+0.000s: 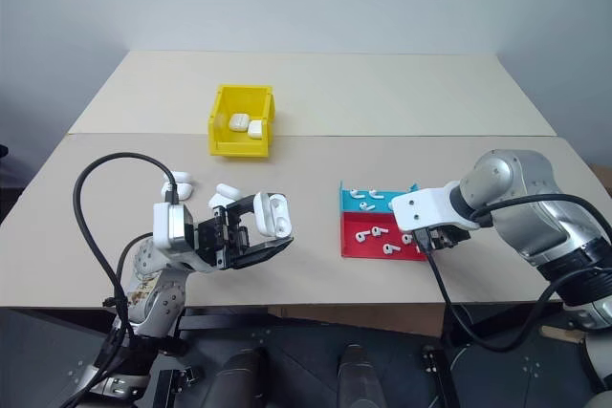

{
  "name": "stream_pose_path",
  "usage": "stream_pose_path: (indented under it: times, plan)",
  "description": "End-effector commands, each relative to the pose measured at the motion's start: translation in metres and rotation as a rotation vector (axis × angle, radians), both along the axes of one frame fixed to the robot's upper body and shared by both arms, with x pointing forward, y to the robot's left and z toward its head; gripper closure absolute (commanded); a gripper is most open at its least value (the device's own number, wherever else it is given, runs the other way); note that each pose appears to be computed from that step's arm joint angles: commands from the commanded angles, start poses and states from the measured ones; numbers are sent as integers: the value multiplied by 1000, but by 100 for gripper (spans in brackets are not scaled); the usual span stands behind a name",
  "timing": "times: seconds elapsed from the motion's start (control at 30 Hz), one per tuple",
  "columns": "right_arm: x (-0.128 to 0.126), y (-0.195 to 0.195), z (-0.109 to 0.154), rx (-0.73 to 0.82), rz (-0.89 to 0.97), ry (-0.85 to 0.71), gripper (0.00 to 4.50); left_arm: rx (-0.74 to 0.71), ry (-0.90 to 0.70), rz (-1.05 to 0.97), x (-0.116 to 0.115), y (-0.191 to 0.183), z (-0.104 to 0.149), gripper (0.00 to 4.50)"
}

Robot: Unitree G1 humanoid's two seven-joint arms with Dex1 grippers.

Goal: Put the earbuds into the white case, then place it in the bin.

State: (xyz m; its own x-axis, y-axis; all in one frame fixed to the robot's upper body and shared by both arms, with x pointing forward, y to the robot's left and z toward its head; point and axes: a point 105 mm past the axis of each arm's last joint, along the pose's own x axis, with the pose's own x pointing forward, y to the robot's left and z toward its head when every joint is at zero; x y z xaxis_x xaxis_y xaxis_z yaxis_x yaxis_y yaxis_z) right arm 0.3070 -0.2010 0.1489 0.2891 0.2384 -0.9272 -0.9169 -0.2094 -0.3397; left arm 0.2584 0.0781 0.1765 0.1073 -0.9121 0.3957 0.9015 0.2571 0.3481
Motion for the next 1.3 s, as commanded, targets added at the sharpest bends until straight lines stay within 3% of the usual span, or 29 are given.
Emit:
stream_pose_path:
  times: [0.03, 0.67, 1.3]
  plan:
    - [4, 1, 7, 0, 18, -46, 177, -6, -29, 5, -2, 2, 4, 171]
    - [24, 2, -4, -26, 111, -58, 177, 2, -2, 2, -13, 0, 4, 171]
    - [29, 5, -9, -13, 143, 8, 177, 10, 6, 46, -12, 1, 3, 171]
